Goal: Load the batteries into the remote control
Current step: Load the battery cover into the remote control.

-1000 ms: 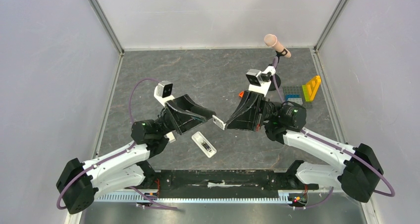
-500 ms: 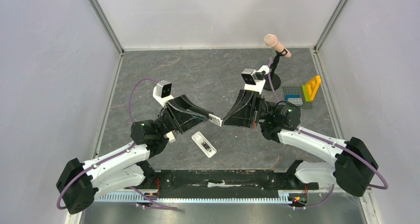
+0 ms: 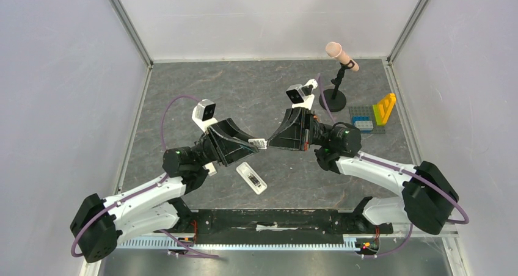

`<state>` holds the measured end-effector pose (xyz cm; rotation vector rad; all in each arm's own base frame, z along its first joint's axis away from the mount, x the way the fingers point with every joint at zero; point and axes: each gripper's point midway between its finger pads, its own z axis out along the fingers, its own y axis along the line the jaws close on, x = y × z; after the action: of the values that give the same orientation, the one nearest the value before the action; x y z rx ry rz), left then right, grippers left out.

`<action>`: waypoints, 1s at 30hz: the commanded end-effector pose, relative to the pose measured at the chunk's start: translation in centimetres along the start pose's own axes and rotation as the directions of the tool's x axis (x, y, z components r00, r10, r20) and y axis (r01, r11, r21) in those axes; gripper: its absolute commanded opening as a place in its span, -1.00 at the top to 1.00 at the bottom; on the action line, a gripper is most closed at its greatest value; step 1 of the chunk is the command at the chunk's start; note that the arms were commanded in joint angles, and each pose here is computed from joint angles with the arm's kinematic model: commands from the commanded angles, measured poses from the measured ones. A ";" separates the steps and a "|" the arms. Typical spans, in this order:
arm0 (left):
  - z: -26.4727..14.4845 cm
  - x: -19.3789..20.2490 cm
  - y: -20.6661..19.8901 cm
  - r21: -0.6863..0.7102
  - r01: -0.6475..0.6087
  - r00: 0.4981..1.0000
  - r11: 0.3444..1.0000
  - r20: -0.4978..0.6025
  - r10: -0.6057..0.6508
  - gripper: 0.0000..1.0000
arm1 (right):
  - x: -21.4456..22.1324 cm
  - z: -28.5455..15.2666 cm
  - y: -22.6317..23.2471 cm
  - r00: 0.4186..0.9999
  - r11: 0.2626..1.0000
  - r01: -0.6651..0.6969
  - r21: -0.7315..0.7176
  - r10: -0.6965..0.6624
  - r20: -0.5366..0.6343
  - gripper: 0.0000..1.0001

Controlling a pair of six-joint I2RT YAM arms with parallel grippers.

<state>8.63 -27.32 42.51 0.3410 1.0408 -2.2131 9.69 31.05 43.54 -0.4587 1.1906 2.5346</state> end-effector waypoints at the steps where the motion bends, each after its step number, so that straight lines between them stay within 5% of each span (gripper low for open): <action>1: 0.3 0.0 -2.6 0.085 0.001 1.000 0.996 -0.021 0.001 0.21 | 1.1 -0.6 5.6 0.988 0.962 0.150 -0.229 -0.155 -0.001 1.00; 13: -0.2 -0.3 -1.9 0.062 -0.003 1.000 0.998 0.017 0.002 0.43 | 1.6 -1.0 6.2 0.986 0.960 0.162 -0.227 -0.167 -0.003 1.00; 15: -0.2 -0.3 -1.8 0.057 -0.003 1.000 0.998 0.020 0.002 0.86 | 1.7 -1.0 6.2 0.985 0.961 0.166 -0.220 -0.172 -0.005 1.00; 18: -0.2 -0.3 -1.7 0.052 -0.010 1.000 0.999 0.022 0.009 0.96 | 1.9 -1.0 5.6 0.984 0.969 0.169 -0.180 -0.175 -0.017 0.97; 21: -0.3 -0.4 -1.1 0.013 -0.022 0.999 1.000 0.026 0.022 0.96 | 2.1 -1.3 4.3 0.981 0.976 0.192 -0.097 -0.194 -0.012 0.77; 25: -0.6 0.0 0.6 -0.104 -0.036 0.999 0.994 0.004 0.037 0.96 | 1.9 -1.6 2.0 0.969 0.968 0.246 0.054 -0.246 -0.013 0.22; 30: -1.7 0.7 2.4 -0.238 -0.025 0.999 0.971 -0.029 0.019 0.96 | 1.0 -2.1 -1.1 0.938 0.892 0.345 0.293 -0.339 -0.070 0.00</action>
<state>8.50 -26.71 41.69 0.2887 1.1619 -2.1507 7.28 28.48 43.42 -0.5370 1.1605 2.2696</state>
